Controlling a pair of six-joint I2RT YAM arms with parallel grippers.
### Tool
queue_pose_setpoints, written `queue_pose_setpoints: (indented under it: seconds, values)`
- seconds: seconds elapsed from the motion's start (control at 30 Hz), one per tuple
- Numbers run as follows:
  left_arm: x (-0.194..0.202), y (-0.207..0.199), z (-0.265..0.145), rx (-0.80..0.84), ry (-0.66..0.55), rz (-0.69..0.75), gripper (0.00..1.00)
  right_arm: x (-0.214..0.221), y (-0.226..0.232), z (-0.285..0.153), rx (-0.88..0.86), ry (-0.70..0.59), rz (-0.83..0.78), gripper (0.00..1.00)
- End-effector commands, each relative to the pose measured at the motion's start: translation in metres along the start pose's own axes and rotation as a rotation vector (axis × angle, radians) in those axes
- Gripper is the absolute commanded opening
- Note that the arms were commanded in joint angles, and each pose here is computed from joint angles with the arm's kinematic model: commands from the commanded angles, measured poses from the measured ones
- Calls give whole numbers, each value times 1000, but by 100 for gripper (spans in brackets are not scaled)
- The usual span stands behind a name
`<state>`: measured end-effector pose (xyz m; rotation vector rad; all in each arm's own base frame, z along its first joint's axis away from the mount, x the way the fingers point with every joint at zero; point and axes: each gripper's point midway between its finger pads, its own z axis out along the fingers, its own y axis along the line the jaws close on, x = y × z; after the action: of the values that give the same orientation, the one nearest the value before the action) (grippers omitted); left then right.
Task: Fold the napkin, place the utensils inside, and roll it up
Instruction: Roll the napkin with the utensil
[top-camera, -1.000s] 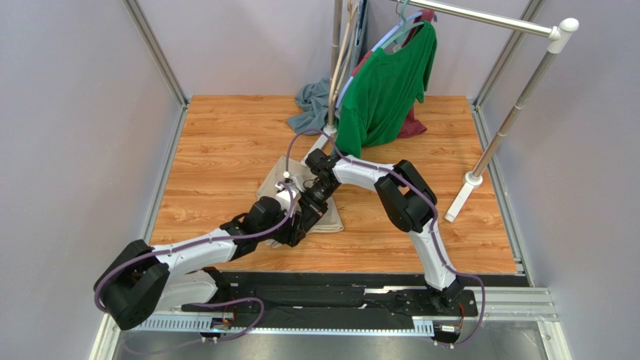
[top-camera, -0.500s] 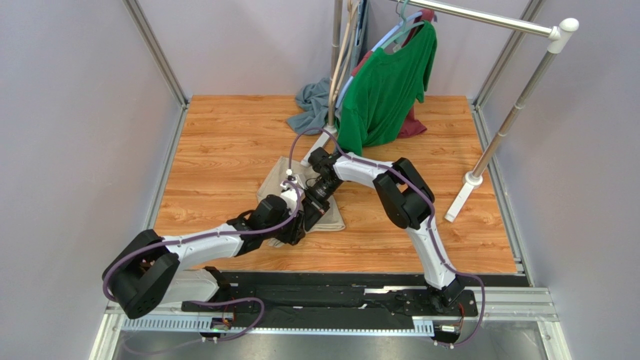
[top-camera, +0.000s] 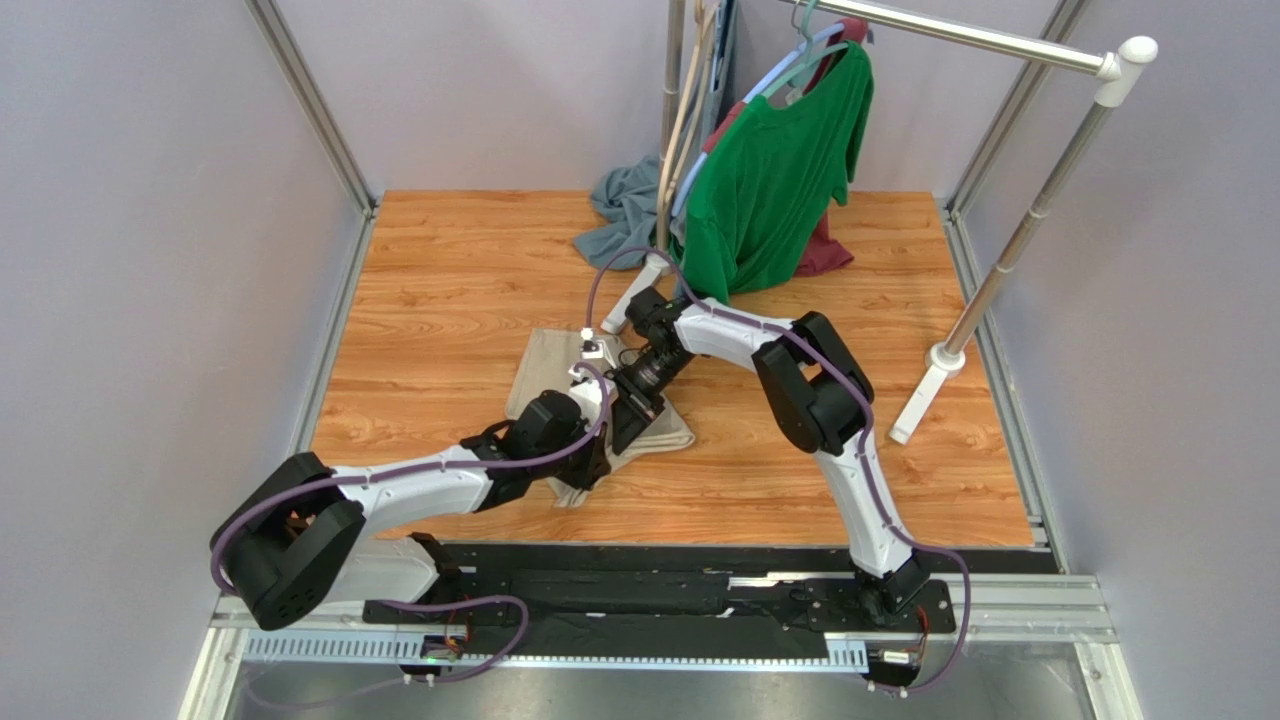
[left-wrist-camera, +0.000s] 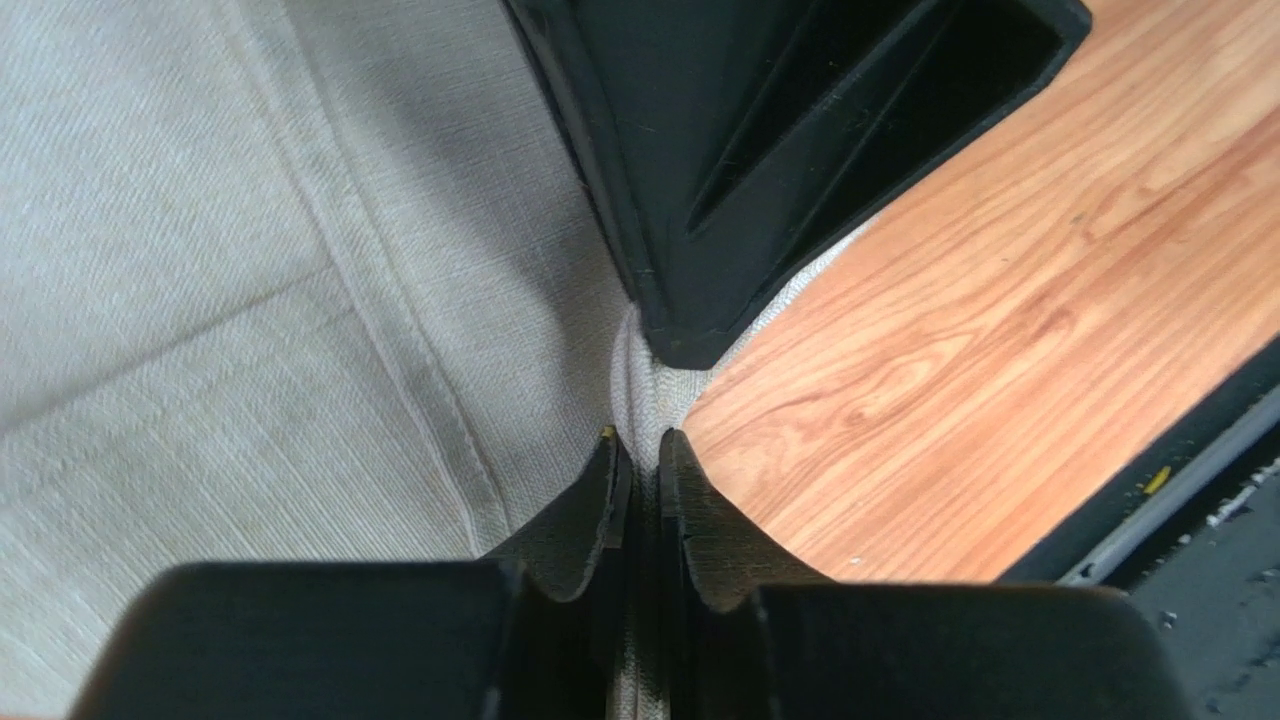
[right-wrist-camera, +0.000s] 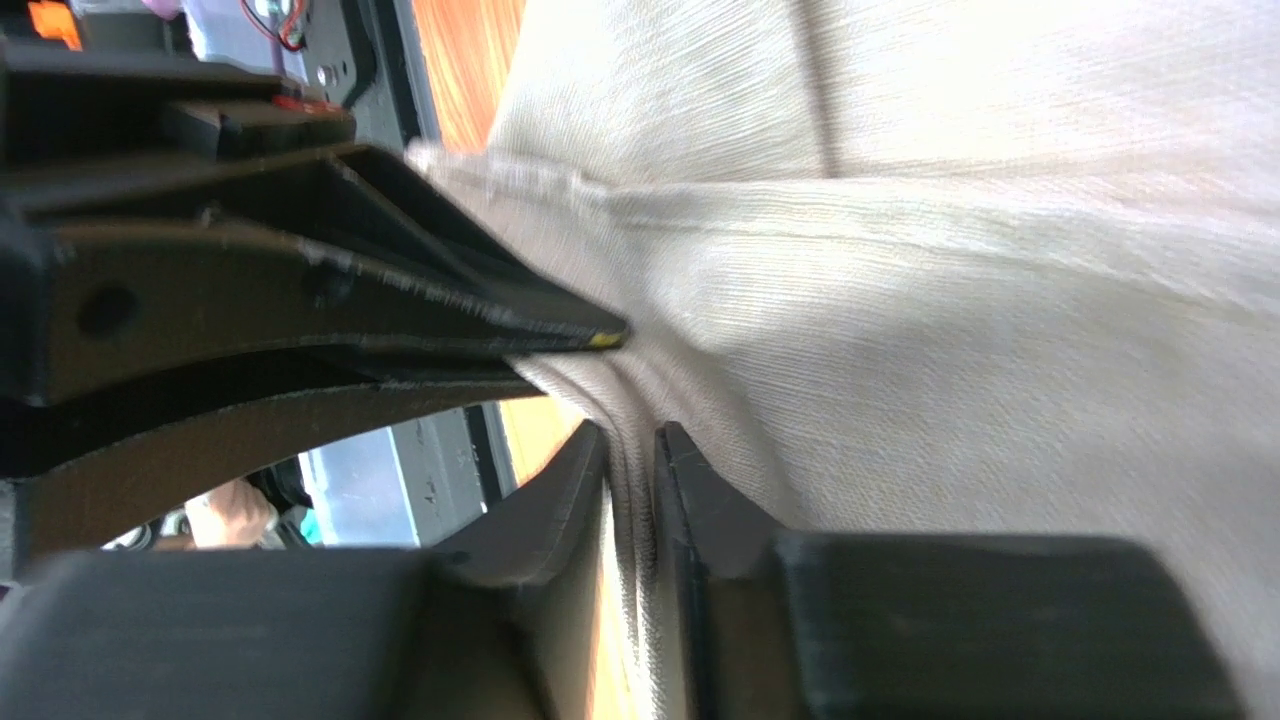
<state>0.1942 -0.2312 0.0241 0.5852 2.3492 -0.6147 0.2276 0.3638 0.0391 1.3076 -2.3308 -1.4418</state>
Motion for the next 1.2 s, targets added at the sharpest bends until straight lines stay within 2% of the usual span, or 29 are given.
queue_pose_setpoints:
  seconds: [0.0, 0.1, 0.2, 0.37, 0.47, 0.5, 0.53, 0.7, 1.0, 1.17]
  values:
    - [15, -8, 2, 35, 66, -16, 6, -21, 11, -21, -9, -82, -78, 45]
    - [14, -8, 2, 36, 61, -20, 3, -27, 17, -33, 21, -129, -79, 56]
    - [15, -8, 2, 36, 57, -29, 0, -33, 16, -46, 92, -186, -48, 62]
    - [18, -10, 2, 46, 55, -50, 0, -42, 7, -72, 236, -305, 15, 64]
    - [16, -13, 3, 62, 48, -66, 0, -40, -1, -88, 325, -397, 134, 65]
    - [14, -15, 3, 71, 36, -78, 0, -30, -5, -88, 336, -417, 240, 65]
    - [14, -16, 4, 76, 33, -85, 0, -33, -8, -103, 388, -475, 251, 65]
    - [10, -26, 5, 124, 9, -144, 0, -13, -7, -128, 520, -590, 364, 65]
    - [-8, -49, 12, 230, -33, -252, 0, 23, 10, -146, 591, -809, 587, 65]
    - [-20, -61, 15, 290, -73, -309, 0, 39, 11, -143, 574, -878, 725, 66]
